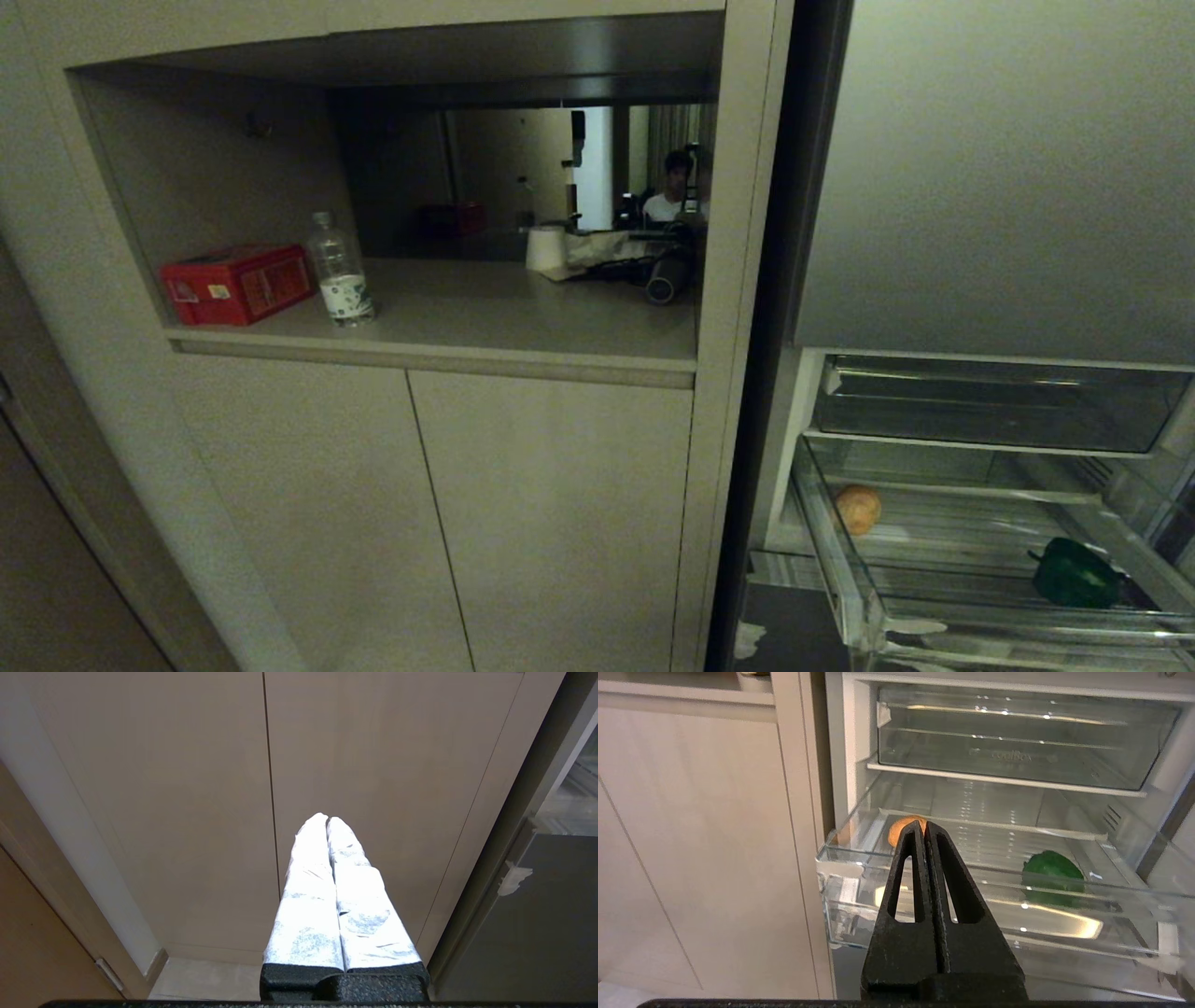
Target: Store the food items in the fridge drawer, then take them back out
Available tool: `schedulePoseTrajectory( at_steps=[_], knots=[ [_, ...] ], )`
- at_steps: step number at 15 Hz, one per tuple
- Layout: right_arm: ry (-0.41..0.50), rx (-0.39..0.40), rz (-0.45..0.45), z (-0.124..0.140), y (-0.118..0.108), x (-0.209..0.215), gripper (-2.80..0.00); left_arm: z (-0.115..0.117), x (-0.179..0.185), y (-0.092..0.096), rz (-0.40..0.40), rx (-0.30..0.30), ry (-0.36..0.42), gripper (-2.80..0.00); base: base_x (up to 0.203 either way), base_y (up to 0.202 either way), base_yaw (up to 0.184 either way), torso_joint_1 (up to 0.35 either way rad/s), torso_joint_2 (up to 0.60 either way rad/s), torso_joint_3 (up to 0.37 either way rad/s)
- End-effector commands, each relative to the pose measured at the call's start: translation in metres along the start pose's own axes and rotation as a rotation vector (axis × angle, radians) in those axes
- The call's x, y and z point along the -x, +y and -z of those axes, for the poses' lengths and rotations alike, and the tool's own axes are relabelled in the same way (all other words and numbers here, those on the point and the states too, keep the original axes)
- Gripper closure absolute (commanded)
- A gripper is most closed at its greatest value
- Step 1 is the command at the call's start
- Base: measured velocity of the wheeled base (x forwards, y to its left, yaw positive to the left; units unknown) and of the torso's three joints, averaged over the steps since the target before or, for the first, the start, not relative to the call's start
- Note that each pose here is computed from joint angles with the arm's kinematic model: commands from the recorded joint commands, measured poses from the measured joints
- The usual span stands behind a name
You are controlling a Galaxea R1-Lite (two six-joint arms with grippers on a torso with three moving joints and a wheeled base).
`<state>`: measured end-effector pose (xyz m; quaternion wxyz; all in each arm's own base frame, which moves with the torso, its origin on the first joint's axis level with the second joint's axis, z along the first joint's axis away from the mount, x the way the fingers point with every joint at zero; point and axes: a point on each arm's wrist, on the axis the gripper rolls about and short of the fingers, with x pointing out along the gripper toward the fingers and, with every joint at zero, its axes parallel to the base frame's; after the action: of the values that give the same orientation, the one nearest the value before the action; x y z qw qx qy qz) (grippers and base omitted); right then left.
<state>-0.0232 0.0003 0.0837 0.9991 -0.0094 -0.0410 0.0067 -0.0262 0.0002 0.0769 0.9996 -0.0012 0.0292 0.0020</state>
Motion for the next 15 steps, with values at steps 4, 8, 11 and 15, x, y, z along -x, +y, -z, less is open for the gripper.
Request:
schedulePoseTrajectory(
  at_steps=[4,8,11,15],
  knots=[
    [0.03,-0.014,0.002,0.0086,0.0001,-0.0017,0.0,-0.0003,0.0001,0.0,-0.001,0.0,0.0,0.0,0.0,0.0,0.0,0.073,-0.16,-0.07],
    [0.03,-0.015,0.011,0.0086,-0.0001,-0.0017,0.0,0.0001,0.0,0.0,-0.001,0.0,0.001,0.0,0.0,0.0,0.0,0.0,0.0,0.0],
    [0.03,-0.019,0.012,0.0086,-0.0002,-0.0017,0.0,0.0001,0.0,0.0,-0.001,0.0,0.001,0.0,0.0,0.0,0.0,0.0,0.0,0.0],
    [0.028,-0.019,0.014,0.0085,-0.0002,-0.0017,0.0,0.0001,0.0,0.0,-0.001,0.0,0.001,0.0,0.0,0.0,0.0,0.0,0.0,0.0]
  ],
)
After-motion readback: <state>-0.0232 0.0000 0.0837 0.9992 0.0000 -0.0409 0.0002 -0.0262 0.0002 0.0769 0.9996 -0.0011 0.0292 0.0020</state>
